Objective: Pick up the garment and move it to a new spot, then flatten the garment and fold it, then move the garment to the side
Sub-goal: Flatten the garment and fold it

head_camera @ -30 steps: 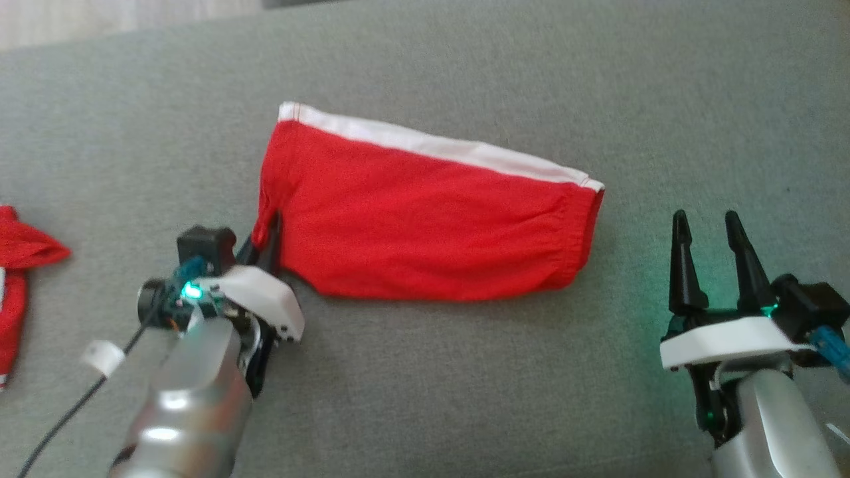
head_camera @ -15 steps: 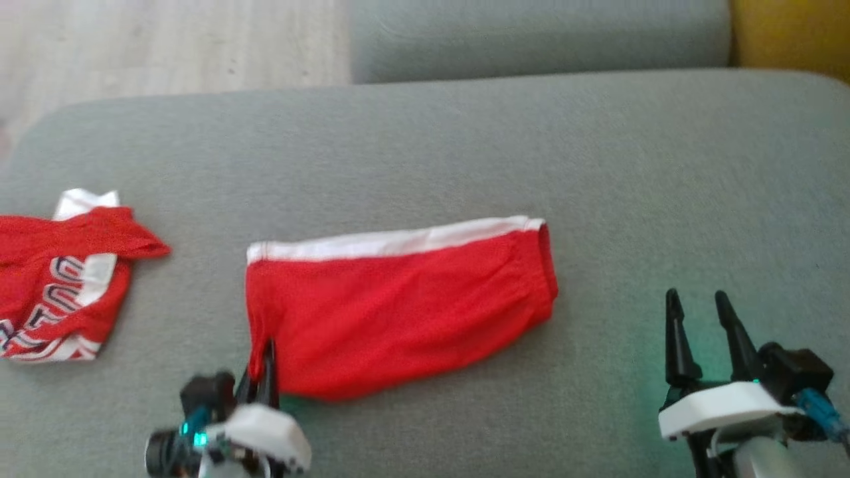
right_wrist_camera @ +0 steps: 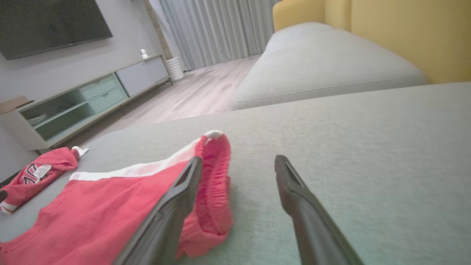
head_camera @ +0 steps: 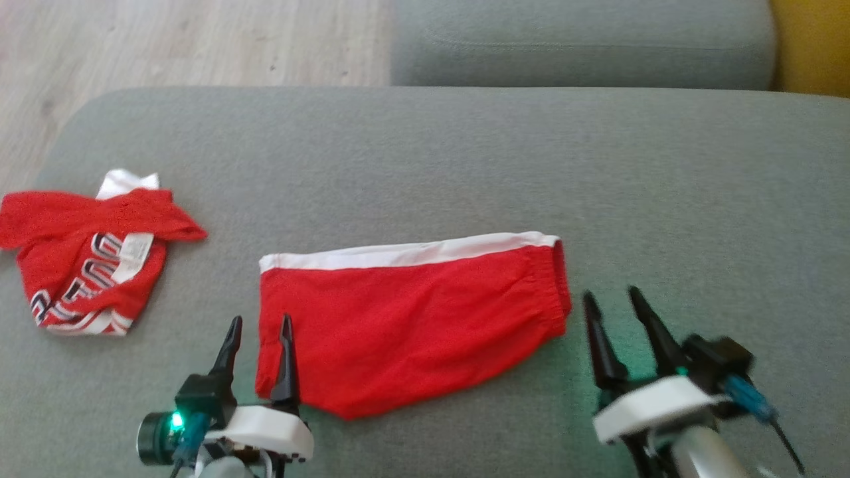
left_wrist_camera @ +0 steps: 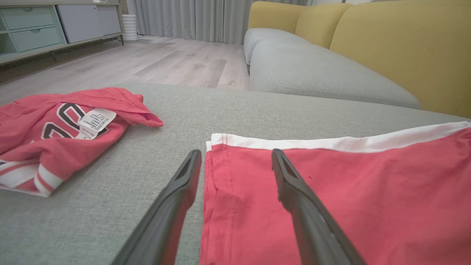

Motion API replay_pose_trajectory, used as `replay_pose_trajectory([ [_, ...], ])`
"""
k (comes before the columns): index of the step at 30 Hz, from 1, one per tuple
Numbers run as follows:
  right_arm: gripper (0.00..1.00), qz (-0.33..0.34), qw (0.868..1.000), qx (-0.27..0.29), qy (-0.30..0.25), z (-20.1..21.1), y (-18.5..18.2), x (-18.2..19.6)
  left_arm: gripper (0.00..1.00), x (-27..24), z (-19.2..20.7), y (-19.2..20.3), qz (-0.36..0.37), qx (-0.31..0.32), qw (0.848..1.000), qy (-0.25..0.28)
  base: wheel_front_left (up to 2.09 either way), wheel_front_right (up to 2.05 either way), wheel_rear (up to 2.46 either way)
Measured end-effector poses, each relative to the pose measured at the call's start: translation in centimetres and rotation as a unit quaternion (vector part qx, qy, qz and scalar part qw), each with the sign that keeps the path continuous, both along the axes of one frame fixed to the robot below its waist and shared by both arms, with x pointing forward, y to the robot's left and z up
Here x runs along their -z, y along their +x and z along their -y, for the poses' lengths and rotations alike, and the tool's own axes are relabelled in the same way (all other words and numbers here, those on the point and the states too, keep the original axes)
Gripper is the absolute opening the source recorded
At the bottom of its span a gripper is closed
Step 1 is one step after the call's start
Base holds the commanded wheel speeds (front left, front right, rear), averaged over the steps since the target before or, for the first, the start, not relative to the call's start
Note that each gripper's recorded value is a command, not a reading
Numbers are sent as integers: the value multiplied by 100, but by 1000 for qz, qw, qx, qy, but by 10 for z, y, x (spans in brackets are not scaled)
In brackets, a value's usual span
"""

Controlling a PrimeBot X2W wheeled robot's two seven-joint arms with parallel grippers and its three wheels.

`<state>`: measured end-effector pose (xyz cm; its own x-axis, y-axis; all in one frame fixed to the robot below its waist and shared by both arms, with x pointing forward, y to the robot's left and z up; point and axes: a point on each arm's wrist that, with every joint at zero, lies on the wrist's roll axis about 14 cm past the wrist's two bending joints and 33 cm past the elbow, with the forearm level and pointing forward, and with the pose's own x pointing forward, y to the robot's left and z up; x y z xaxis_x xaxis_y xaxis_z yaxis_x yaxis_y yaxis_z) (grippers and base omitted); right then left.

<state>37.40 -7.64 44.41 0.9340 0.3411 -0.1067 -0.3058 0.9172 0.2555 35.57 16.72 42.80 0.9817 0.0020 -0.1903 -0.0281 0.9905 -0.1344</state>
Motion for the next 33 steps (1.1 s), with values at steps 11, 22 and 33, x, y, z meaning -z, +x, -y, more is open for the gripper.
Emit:
replay_pose_trajectory([
  [11, 100, -79, 993, -75, -44, -43, 24, 53, 100, 16, -10, -15, -26, -14, 1000, 5, 0, 0, 0],
  [22, 46, -133, 986, -93, -24, -56, 15, 79, 100, 24, -10, -16, -41, -14, 999, 4, 0, 0, 0],
  [33, 0, -153, 987, -50, 20, -45, 24, 77, 100, 25, 3, -10, -41, 6, 999, 3, 0, 0, 0],
])
